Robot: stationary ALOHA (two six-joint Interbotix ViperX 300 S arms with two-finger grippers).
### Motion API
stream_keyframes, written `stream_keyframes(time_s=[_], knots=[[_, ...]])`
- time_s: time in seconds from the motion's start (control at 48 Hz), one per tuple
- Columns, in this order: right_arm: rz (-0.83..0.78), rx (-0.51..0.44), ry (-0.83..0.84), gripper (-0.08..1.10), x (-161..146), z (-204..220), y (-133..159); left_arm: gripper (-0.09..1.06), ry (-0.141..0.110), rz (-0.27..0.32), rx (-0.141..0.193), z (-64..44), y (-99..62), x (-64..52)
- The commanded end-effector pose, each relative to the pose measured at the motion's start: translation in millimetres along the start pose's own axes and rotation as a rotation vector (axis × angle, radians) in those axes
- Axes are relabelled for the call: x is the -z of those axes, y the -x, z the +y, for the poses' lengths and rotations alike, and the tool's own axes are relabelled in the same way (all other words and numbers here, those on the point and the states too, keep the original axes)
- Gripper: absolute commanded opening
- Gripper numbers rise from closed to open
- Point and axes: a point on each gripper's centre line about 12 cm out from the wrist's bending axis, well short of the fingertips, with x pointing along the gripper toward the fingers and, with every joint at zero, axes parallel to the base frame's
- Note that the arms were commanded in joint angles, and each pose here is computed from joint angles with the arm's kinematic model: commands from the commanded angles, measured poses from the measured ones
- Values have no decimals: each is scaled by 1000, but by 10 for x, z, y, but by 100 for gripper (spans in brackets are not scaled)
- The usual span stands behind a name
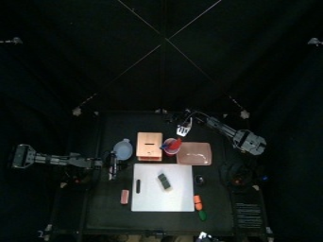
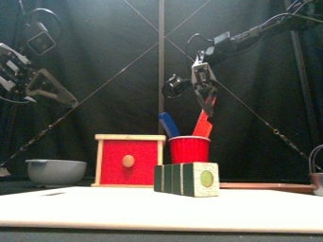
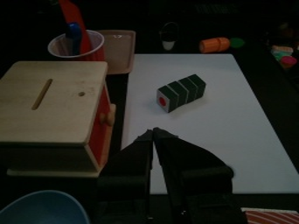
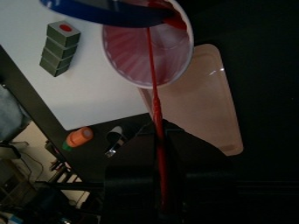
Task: Place sushi on board then cut the sushi with the knife then place the pieces on the plate
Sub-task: Grasp knife edge with left hand
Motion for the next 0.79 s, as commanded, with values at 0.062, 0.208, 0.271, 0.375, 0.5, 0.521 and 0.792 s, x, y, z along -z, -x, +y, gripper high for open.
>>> stream_keyframes(time_s=[0.062,0.208,0.271,0.375,0.5,0.521,0.792], knots=[[-105,23,25,40,151,162,418,52,2,-23,-2,6,-22,-82],[-138,33,39,40,287,256,577,52,8,-23,-4,8,-22,-82],[-161,45,47,40,349,296,667,52,12,-23,-6,10,-22,-82],[-189,68,58,40,453,356,782,52,19,-23,-8,14,-22,-82],[-219,81,88,40,585,484,886,52,19,-26,-8,14,-22,-91],[-221,83,92,40,605,500,893,52,19,-25,-8,14,-24,-88],[-296,93,163,40,851,794,954,52,21,-37,-5,6,-35,-138]])
